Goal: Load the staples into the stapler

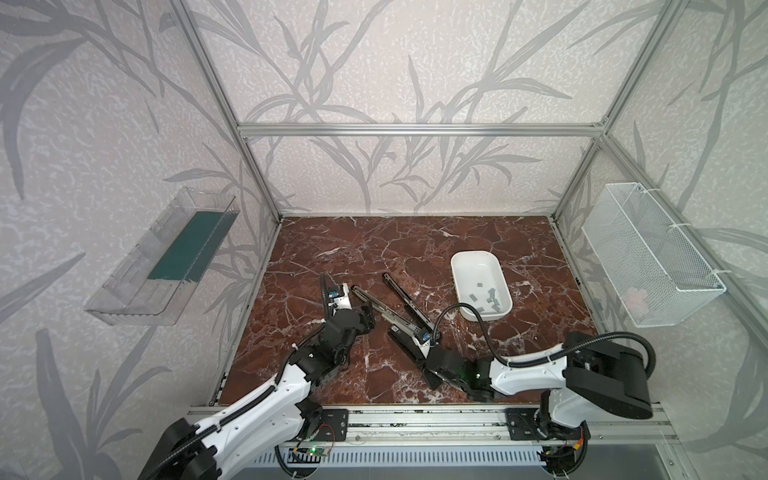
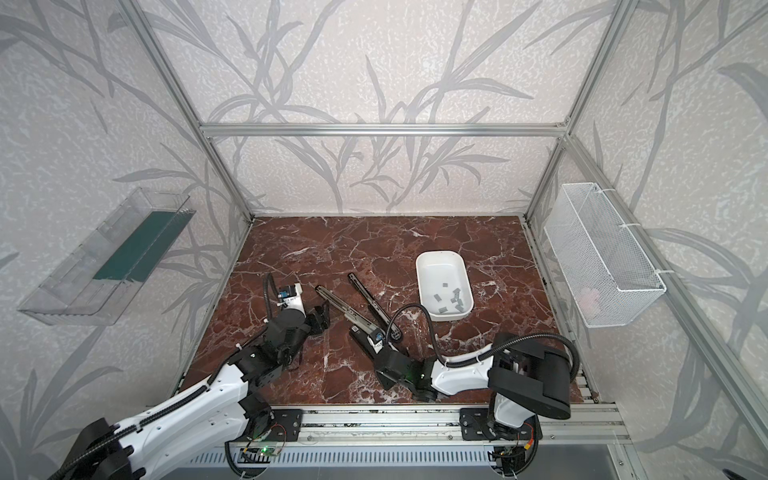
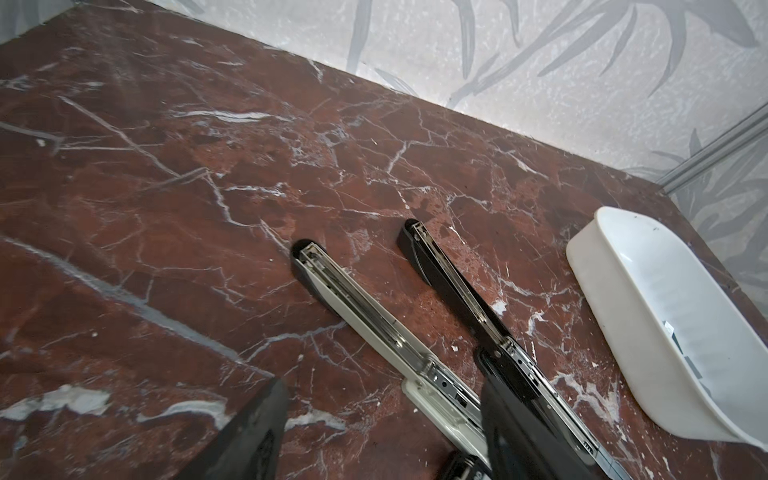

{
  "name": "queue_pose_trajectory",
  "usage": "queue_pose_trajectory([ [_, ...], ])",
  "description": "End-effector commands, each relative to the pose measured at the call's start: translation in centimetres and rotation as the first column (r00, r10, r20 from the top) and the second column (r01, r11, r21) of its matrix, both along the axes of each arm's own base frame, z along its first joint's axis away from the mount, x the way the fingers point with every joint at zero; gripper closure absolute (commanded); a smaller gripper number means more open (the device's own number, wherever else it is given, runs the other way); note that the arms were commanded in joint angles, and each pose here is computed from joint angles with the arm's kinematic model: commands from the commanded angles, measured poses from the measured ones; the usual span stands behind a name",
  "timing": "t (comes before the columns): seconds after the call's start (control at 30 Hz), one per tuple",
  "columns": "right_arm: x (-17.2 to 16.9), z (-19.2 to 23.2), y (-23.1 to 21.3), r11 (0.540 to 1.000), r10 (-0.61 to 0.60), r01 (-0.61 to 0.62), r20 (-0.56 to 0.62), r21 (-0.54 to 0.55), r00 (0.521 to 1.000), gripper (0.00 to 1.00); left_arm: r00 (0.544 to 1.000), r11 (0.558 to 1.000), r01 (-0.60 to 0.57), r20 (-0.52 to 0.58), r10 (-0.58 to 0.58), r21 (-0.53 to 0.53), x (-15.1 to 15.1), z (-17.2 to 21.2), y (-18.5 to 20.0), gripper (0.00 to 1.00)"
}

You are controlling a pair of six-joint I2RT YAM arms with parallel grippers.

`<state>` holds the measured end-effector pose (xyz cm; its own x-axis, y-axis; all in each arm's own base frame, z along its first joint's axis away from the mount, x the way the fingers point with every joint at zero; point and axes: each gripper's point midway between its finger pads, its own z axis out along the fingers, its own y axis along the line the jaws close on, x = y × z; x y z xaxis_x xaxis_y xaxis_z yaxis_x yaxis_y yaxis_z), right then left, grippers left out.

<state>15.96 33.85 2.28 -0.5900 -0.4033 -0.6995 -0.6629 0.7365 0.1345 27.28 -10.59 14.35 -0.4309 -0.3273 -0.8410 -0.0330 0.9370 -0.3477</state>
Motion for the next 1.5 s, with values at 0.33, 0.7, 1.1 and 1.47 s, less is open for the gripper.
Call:
queue_pose_trajectory([
  [0.33,-0.3,-0.6,10.9,0.994,0.094,-0.09,-0.065,0.055,0.993,0.55,0.989,0.992,-0.126,-0.078,0.125,-0.02,-1.6,-0.6,5.1,0.21],
  [0.7,0.5,7.3,5.8,0.987,0.067,-0.086,0.137,0.134,0.988,0.34,0.988,0.995,-0.075,-0.137,0.066,-0.058,0.2,-1.8,3.7,0.21],
  [1.1,6.8,6.0,2.1,0.999,0.046,-0.045,0.161,-0.013,0.986,0.45,0.985,0.995,-0.006,-0.17,-0.012,-0.104,1.9,-1.4,1.5,0.21],
  [1.47,8.5,2.1,2.3,0.984,0.054,-0.038,0.087,-0.174,0.995,0.46,0.982,0.995,0.005,-0.187,-0.024,-0.1,2.4,-2.0,1.1,0.21],
])
